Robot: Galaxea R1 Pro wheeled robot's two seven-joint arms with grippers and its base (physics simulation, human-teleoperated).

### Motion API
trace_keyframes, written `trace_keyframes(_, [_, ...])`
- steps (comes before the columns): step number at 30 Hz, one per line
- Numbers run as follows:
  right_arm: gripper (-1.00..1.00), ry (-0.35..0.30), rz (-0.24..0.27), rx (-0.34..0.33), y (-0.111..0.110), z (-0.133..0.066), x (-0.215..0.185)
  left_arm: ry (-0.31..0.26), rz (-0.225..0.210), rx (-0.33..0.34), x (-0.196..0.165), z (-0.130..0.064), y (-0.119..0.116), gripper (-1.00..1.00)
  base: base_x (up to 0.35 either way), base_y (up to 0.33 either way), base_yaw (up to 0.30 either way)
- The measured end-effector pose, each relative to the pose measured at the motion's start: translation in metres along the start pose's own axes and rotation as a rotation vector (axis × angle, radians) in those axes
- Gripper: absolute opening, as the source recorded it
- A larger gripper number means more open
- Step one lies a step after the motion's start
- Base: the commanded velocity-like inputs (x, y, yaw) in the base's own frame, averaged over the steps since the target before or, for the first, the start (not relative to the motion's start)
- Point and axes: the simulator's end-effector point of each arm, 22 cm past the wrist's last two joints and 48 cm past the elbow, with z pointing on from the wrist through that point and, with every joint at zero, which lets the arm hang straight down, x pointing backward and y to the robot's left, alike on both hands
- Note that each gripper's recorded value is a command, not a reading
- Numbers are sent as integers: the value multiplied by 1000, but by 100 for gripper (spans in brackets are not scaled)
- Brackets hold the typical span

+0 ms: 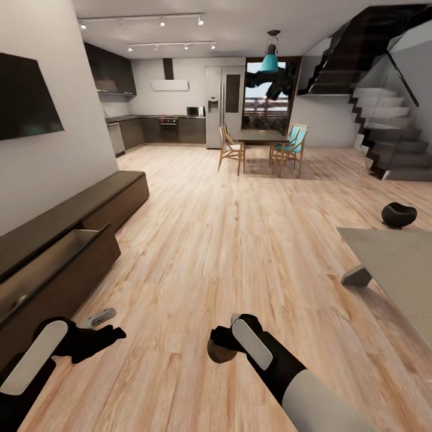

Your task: Place each of the two pumpkins and all three candles from the living room inside a cabinet in the living room (use any cabinet), then make sure every cabinet is closed, and position the cauldron so it is next to a table in the living room.

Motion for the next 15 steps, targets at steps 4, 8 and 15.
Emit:
trace_keyframes(4, [-100, 0, 0, 0, 0, 0, 0, -1, 1, 1, 0, 0, -1, 100, 336, -93, 0])
trace_keyframes(8, [-100, 0, 0, 0, 0, 0, 0, -1, 2, 2, 0, 0, -1, 100, 336, -96, 0])
trace_keyframes(15, [-100, -1, 0, 0, 0, 0, 0, 0, 3, 3, 0, 0, -1, 100, 336, -82, 31])
